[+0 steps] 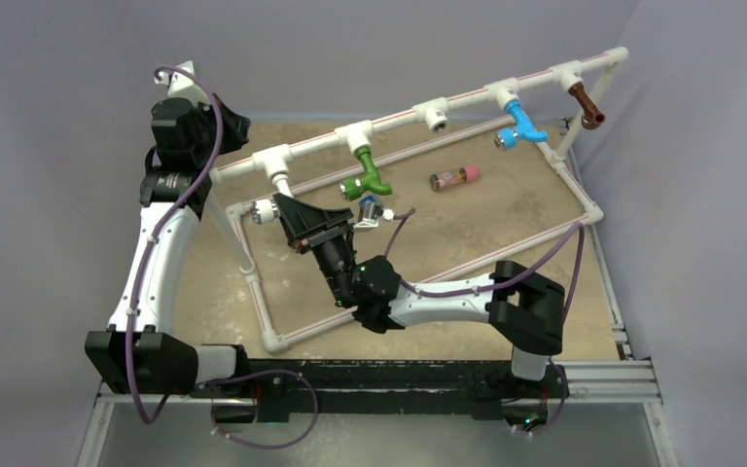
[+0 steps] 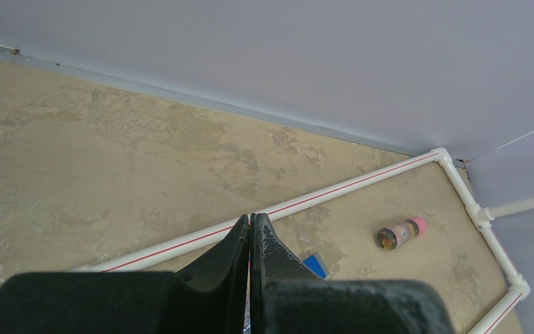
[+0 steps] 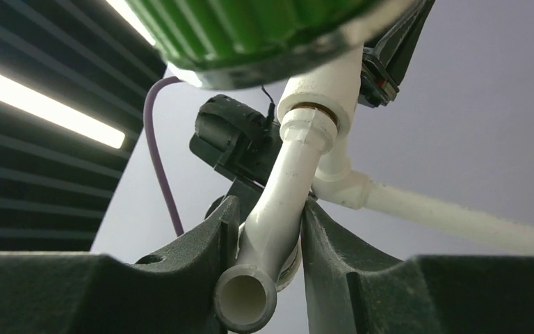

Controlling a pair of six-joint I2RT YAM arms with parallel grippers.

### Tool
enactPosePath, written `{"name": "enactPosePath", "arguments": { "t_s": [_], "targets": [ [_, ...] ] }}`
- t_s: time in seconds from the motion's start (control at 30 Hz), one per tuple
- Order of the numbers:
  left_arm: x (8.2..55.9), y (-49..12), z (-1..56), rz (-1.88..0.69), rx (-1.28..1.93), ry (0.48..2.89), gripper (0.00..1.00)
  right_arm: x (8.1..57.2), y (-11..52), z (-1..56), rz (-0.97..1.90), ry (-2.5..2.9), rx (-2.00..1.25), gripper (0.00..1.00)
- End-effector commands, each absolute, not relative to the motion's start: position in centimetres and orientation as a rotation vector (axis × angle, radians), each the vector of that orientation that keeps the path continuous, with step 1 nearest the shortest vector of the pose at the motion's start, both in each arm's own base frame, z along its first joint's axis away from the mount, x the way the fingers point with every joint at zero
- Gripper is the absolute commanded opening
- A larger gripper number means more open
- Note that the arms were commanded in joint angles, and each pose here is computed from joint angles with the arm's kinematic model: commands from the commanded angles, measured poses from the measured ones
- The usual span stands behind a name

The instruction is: Install the water faucets

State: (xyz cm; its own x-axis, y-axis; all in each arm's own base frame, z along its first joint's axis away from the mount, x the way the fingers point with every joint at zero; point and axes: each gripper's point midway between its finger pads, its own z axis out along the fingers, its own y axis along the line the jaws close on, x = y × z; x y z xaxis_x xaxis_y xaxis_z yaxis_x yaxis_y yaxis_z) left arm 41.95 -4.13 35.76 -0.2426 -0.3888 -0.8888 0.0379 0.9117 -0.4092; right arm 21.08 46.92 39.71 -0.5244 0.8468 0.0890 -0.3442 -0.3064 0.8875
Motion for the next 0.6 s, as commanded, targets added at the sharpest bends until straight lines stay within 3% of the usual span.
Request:
{"name": "enactPosePath", "arguments": {
  "t_s": [0.0,0.27,0.57],
  "targets": [
    [41.1,-3.9,29.6,-0.378,-0.299,1.967,0.00,19.5,42.8,47.8,2.243,0.790,0.893,0.00],
    [41.1,-3.9,29.7,-0.377,-0.298,1.964,0.00,19.2,42.3,47.4,2.273,0.811,0.905,0.03],
    [41.0,-3.8,29.8,-0.375,-0.300,1.962,0.00,18.5,42.2,46.7,2.213,0.838,0.793,0.47]
  ]
}}
